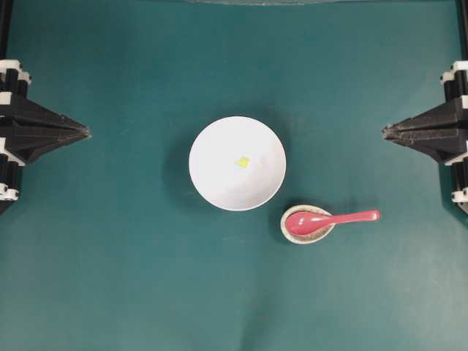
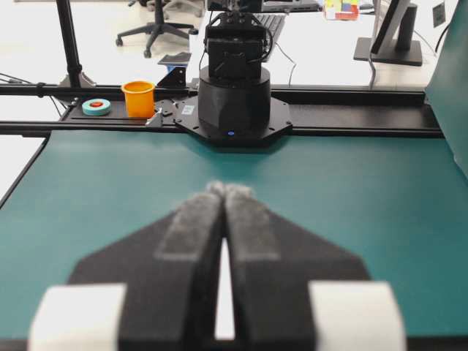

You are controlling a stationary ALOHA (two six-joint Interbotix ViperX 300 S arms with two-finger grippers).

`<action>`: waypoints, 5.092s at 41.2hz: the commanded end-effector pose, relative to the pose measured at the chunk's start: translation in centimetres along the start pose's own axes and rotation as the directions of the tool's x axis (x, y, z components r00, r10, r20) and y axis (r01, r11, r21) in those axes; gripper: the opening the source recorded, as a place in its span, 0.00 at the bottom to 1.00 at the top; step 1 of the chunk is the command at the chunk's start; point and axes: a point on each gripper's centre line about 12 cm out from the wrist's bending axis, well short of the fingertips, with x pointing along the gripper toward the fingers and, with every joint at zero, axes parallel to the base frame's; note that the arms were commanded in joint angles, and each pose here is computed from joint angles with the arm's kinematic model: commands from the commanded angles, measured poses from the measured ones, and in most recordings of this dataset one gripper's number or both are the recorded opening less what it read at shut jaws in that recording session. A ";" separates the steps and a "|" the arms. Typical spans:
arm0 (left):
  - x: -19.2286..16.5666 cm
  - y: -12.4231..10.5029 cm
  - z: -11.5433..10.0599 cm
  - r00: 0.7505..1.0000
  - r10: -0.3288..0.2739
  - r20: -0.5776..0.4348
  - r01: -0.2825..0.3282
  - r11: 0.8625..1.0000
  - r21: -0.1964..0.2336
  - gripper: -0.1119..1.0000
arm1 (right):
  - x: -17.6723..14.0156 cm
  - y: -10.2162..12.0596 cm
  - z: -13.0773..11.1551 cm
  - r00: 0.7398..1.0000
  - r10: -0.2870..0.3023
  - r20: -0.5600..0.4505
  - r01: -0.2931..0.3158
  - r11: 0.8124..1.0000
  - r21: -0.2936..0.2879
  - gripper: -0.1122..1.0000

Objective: Scoop the yellow hexagonal prism block from the bowl with a spoon using the right arm.
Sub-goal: 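Move the right gripper left toward the red spoon handle, then close the right gripper on the red spoon handle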

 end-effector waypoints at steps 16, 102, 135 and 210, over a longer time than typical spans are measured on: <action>0.4 0.0 0.7 1.000 -0.001 -0.015 0.001 1.000 -0.003 0.10 | 0.3 0.0 1.1 1.000 -0.002 0.026 0.002 1.000 0.003 0.18; 0.4 0.0 0.8 1.000 -0.002 -0.014 0.003 1.000 0.024 0.10 | 1.6 5.7 -16.3 0.949 0.072 -0.308 -0.016 0.983 0.180 0.60; 0.4 0.0 0.3 0.999 -0.002 -0.048 0.003 1.000 0.023 0.10 | 0.2 5.8 -21.0 0.898 0.049 -0.437 0.017 0.989 0.145 0.60; 0.4 0.0 0.6 0.999 -0.002 -0.032 0.003 1.000 0.020 0.10 | 0.0 6.3 -21.2 0.901 0.069 -0.428 -0.024 0.994 0.110 0.51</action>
